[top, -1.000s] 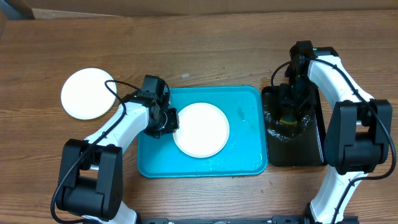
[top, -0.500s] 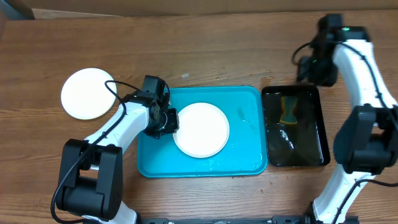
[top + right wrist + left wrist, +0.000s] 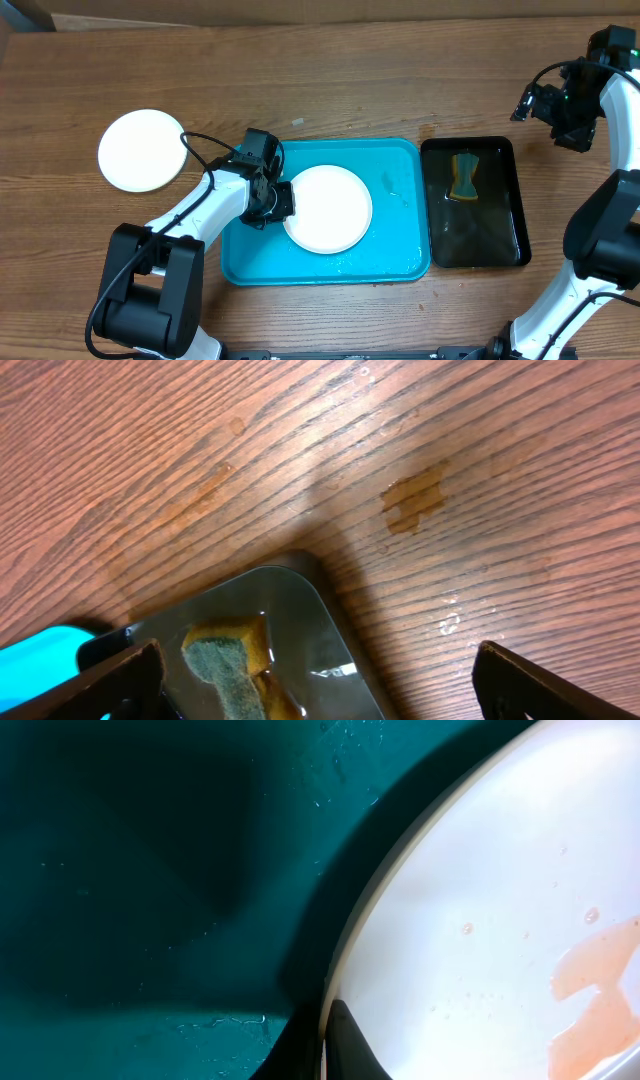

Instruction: Clean dirty plates on tray and stack at the side

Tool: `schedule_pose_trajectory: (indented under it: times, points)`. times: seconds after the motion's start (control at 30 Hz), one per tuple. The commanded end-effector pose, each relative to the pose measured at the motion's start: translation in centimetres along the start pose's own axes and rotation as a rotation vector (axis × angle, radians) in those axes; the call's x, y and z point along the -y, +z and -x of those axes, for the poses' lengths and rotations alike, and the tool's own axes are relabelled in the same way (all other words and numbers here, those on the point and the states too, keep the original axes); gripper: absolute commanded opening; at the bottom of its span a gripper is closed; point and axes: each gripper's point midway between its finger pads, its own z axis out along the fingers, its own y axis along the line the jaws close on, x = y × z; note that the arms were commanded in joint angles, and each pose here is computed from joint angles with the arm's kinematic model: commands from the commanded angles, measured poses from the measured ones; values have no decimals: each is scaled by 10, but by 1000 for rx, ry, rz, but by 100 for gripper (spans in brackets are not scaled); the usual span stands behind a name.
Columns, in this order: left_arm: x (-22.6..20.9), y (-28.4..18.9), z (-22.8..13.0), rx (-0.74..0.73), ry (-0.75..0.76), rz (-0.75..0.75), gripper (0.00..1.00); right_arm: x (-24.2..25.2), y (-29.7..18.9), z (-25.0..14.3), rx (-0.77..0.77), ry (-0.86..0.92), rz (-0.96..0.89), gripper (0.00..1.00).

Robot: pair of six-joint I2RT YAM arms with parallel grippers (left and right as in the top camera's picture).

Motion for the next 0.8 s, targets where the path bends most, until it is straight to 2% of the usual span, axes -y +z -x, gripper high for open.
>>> schedule_pose_trajectory:
  times: [0.0,0.17,0.47,0.77]
  points:
    - [-2,-4,4,11,-23,22,4,-3,-6,2,16,4,20,100]
    - [6,-33,28,38,-31,16,4,-3,-6,2,17,3,20,100]
    - [58,-100,89,220,53,-62,4,-3,-6,2,17,3,20,100]
    - [127,-115,99,378,207,-76,4,-3,-6,2,16,4,20,100]
